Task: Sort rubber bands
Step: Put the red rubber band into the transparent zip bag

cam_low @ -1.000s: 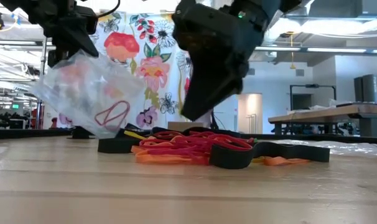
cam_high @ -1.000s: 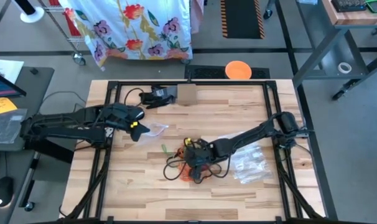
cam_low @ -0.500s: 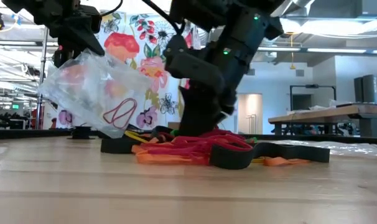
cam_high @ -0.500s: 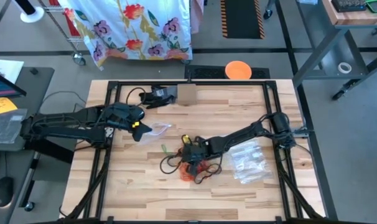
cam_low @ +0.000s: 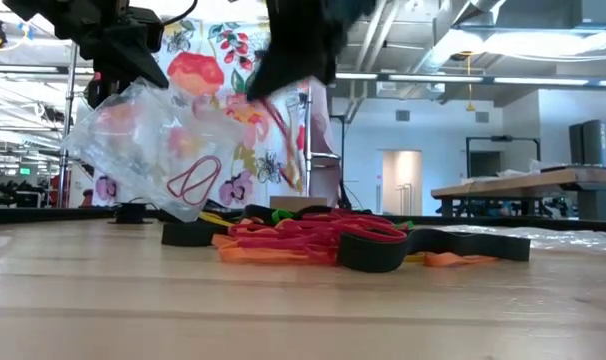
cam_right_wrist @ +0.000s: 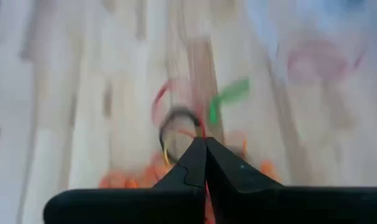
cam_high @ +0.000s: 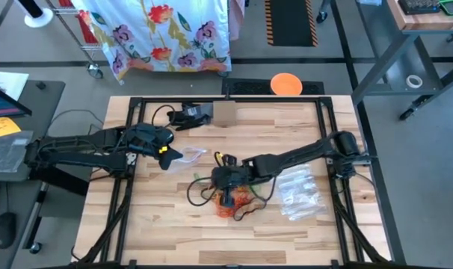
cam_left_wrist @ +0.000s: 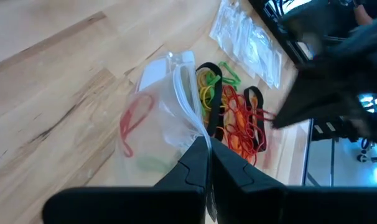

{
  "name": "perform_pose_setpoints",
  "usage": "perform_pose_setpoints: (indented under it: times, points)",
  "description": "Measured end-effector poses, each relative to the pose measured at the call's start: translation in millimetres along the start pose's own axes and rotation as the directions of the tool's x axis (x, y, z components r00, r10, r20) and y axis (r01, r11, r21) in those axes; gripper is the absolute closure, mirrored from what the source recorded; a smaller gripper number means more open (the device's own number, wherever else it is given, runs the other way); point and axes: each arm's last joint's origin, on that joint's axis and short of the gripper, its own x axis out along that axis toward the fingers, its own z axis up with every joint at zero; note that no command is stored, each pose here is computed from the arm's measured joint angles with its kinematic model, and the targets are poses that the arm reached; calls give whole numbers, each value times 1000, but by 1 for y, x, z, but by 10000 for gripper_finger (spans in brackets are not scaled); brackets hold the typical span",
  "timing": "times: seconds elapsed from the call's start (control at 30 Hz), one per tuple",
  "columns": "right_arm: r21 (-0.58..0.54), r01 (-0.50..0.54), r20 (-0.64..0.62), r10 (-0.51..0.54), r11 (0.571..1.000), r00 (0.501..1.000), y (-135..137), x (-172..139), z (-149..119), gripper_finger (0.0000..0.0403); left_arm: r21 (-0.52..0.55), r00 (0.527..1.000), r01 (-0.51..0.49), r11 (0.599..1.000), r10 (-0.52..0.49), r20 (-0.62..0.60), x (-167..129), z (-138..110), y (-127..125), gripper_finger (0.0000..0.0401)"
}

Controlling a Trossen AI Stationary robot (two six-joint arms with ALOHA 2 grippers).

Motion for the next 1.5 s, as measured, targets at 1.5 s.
perform_pose_setpoints:
  times: [1.5]
  points:
    - [-49,296,293,-269,954,917,-34,-9,46,403,9,911,412,911,-412,-24,-5,13,-25,401]
